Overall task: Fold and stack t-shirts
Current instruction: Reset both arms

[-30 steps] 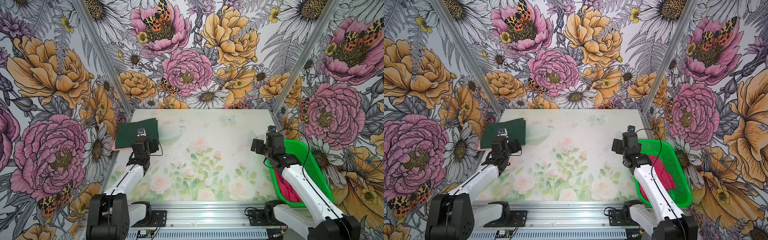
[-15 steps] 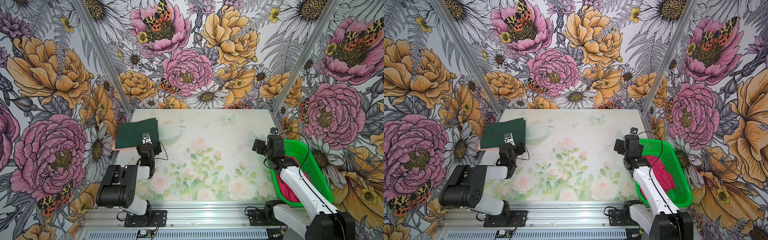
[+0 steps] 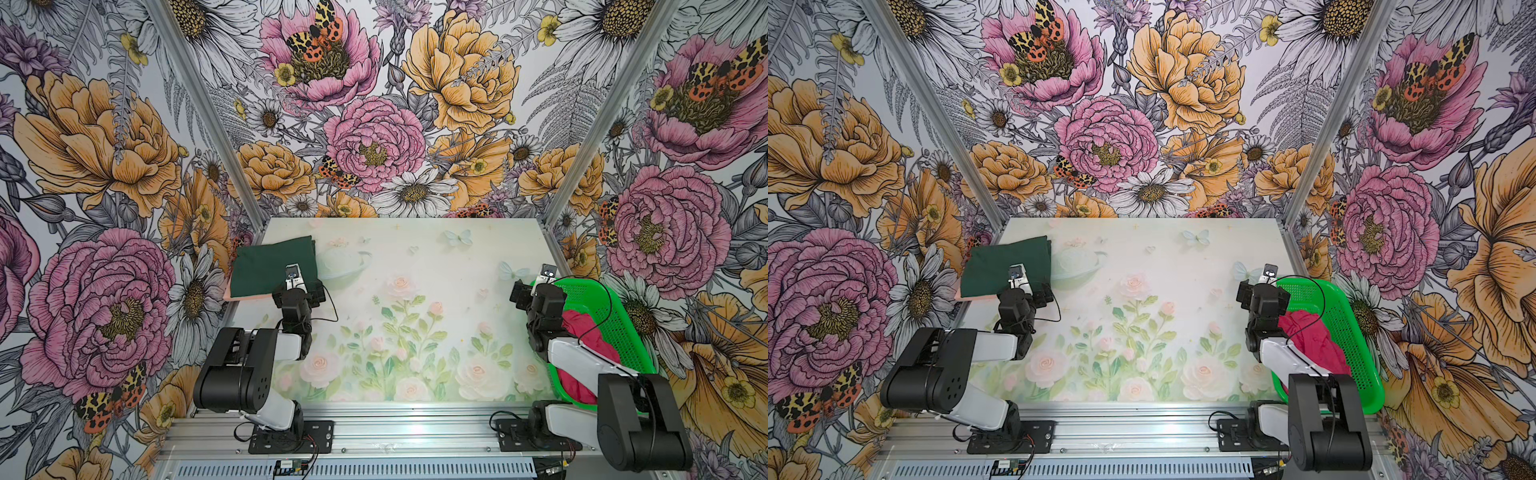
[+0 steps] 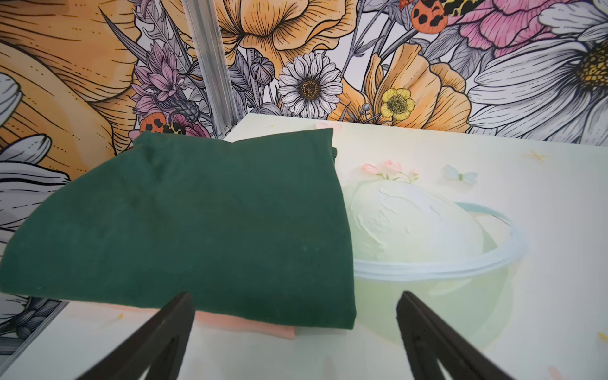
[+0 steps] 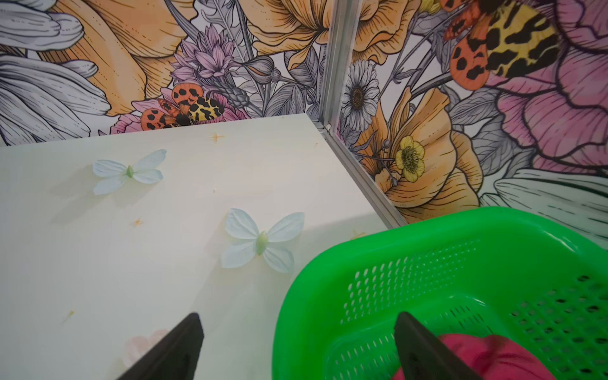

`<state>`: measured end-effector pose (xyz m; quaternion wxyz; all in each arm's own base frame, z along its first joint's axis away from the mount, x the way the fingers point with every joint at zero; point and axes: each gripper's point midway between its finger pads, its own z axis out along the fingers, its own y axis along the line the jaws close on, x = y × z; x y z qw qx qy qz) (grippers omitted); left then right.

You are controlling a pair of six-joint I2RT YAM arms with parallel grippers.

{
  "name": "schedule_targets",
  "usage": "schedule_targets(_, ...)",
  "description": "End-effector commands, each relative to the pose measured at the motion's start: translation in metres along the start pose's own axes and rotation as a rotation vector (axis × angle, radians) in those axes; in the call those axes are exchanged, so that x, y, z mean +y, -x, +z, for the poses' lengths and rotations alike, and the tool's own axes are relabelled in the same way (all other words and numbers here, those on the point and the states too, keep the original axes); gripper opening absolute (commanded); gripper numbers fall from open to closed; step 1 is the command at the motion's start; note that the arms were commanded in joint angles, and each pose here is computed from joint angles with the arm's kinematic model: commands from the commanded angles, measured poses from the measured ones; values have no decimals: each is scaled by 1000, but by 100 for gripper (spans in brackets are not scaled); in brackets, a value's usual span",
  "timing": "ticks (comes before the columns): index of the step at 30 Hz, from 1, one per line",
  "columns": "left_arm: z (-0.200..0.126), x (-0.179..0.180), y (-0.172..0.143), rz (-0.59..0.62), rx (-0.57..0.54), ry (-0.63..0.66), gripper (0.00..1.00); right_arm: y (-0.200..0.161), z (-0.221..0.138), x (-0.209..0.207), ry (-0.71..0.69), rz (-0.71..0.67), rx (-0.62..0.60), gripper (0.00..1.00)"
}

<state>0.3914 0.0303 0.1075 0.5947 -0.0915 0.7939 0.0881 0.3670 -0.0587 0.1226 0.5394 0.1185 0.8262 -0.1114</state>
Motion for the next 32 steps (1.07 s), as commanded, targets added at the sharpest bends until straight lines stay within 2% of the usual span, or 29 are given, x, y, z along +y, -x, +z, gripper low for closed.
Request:
schedule_targets(1, 2, -1, 10, -16, -24, -26, 99, 26, 21, 23, 65, 0, -66, 91)
schedule_targets(2, 3, -1, 9, -20, -19, -36, 99, 13, 28, 25, 65, -2, -60, 91)
schedule_targets(3, 4, -1, 9, -24, -17, -41, 99, 12, 29, 29, 82, -14, -109, 98)
schedule_targets(4, 4, -2, 9, -24, -16, -43, 99, 8, 24, 27, 62, -15, -93, 99)
schedule_targets(6, 3, -2, 9, -21, -16, -44, 99, 5, 22, 20, 47, 17, -178, 99)
schedule_targets(7, 4, -2, 10, -21, -17, -45, 99, -3, 22, 21, 41, 8, -130, 99)
schedule_targets(10, 4, -3, 10, -21, -16, -51, 99, 0, 22, 22, 30, 7, -135, 90)
schedule_targets(14, 4, -4, 10, -18, -15, -58, 99, 0, 22, 21, 28, 9, -139, 88)
schedule_targets(15, 4, -4, 10, -17, -15, -59, 99, 1, 22, 20, 28, 10, -146, 97)
schedule_targets(16, 4, -4, 9, -18, -14, -58, 99, 1, 22, 20, 28, 7, -147, 99)
schedule_targets(32, 5, -11, 9, -9, -4, -113, 99, 1, 22, 21, 29, 8, -145, 99)
